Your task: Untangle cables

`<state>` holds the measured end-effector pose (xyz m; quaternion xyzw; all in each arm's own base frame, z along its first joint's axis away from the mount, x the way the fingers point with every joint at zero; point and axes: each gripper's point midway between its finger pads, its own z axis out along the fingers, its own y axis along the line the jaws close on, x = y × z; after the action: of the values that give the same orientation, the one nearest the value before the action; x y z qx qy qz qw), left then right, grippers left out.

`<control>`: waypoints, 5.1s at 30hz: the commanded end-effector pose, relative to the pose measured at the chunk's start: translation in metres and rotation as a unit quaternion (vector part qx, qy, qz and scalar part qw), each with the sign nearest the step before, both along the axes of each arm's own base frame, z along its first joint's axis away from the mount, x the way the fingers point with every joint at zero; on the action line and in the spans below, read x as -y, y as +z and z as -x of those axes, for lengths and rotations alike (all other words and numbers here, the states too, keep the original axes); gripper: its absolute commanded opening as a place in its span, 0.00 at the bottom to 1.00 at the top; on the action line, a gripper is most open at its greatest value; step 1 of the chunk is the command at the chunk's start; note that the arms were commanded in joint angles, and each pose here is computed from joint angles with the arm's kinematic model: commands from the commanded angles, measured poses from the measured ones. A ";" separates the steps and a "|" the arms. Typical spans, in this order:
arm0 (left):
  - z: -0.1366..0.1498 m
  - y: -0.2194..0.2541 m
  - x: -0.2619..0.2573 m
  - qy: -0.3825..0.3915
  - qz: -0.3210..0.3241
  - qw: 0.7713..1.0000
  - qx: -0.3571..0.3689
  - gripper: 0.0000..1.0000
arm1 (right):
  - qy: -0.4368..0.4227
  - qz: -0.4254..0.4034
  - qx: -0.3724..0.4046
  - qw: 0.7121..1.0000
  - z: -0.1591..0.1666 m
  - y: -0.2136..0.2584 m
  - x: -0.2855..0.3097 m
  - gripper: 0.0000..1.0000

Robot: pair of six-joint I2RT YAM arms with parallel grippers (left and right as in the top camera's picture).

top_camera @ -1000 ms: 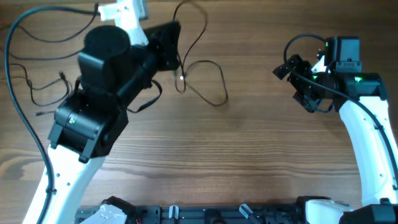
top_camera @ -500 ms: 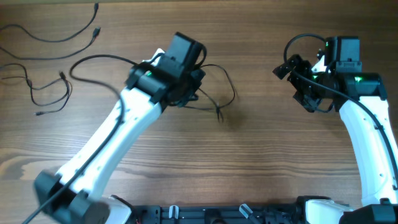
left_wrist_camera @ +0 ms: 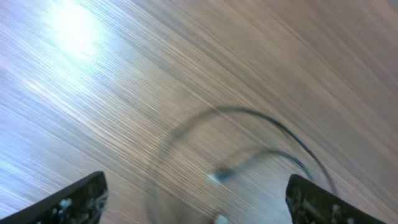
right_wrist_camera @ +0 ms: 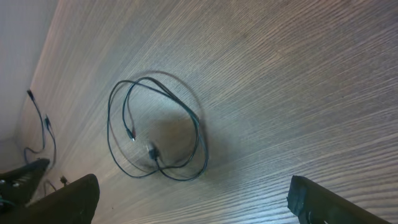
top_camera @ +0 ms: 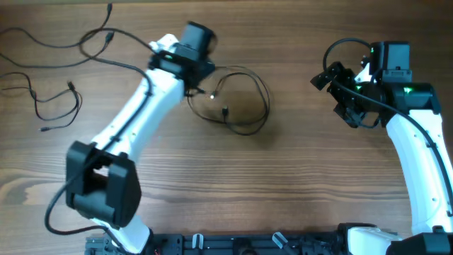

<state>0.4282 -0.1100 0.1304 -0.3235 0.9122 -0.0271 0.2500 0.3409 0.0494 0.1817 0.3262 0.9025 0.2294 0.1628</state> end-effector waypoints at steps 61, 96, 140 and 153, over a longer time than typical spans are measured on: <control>0.157 0.223 -0.246 0.473 0.019 0.846 0.246 0.04 | -0.005 0.005 0.008 1.000 -0.001 0.005 0.003 1.00; 0.207 0.012 -0.536 0.588 -0.147 0.794 -0.043 0.56 | -0.005 0.005 0.008 1.000 -0.001 0.005 0.003 1.00; 0.224 -0.101 -0.534 0.473 0.040 0.872 -0.114 0.04 | -0.005 0.005 0.008 1.000 -0.001 0.005 0.003 1.00; 0.199 -0.065 -0.492 0.409 0.135 0.899 -0.086 0.82 | -0.005 0.005 0.008 1.000 -0.001 0.005 0.003 1.00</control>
<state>0.2111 0.3711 0.0184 -0.7038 0.7080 -0.0098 0.0579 0.3409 0.0494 0.1817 0.3262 0.9025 0.2294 0.1628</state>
